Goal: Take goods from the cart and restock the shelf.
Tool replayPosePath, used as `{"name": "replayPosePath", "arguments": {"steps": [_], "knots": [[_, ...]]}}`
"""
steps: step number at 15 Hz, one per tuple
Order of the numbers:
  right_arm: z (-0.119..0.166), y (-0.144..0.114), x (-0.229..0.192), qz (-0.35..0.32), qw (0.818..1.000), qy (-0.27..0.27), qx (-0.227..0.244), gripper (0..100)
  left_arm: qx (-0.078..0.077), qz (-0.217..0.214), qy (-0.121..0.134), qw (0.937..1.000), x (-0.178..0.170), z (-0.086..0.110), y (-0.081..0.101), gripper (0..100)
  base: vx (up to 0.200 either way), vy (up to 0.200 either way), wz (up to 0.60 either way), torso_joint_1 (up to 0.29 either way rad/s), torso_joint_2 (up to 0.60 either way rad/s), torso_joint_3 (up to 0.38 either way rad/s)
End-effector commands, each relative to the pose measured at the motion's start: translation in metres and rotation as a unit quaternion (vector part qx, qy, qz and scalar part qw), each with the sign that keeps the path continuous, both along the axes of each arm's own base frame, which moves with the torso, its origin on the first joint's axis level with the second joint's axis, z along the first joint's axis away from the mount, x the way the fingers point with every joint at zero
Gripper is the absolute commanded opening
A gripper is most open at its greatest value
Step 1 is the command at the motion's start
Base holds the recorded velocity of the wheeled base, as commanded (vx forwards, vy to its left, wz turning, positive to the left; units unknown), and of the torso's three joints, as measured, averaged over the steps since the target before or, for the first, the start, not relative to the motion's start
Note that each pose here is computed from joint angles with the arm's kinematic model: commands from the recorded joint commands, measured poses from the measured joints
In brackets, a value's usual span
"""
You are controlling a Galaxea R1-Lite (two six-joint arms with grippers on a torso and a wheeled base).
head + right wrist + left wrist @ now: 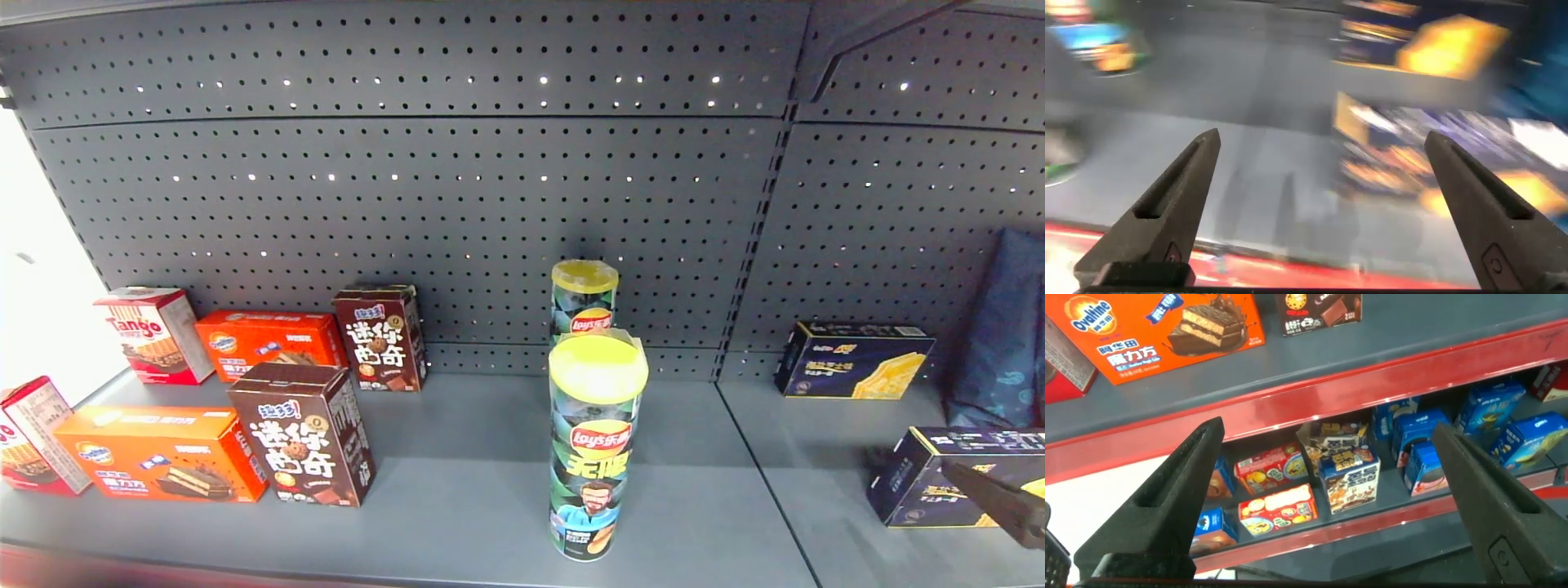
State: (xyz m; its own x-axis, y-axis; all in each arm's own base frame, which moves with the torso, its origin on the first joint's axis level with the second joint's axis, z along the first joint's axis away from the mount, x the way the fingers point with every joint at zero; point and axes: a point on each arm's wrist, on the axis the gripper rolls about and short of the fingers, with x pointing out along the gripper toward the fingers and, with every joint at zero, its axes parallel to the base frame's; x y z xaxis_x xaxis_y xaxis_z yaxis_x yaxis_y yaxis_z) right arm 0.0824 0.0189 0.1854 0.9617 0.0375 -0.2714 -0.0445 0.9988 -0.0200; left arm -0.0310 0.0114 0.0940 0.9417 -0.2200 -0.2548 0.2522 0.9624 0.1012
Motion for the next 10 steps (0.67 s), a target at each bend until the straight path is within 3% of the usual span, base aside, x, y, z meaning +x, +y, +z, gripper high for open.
{"name": "replayPosePath", "arguments": {"steps": [1,5,7,10], "knots": [[-0.036,-0.020,-0.054,-0.079,0.995,-0.066,0.004,100,0.003,-0.001,0.010,0.9999,0.002,0.001,-0.001,100,0.000,0.000,0.00,0.000,0.00,0.000],[-0.083,-0.026,-0.082,-0.135,0.986,-0.093,-0.010,100,0.004,0.001,0.008,1.0000,0.002,0.001,0.000,100,0.000,0.000,0.00,0.000,0.00,0.000],[-0.104,-0.028,-0.100,-0.120,0.986,-0.109,-0.026,100,0.004,0.003,0.008,1.0000,0.002,0.001,-0.001,100,0.000,0.000,0.00,0.000,0.00,0.000],[-0.101,-0.026,-0.098,-0.081,0.989,-0.122,-0.013,100,0.004,0.003,0.008,1.0000,0.002,0.001,-0.001,100,0.000,0.000,0.00,0.000,0.00,0.000]]}}
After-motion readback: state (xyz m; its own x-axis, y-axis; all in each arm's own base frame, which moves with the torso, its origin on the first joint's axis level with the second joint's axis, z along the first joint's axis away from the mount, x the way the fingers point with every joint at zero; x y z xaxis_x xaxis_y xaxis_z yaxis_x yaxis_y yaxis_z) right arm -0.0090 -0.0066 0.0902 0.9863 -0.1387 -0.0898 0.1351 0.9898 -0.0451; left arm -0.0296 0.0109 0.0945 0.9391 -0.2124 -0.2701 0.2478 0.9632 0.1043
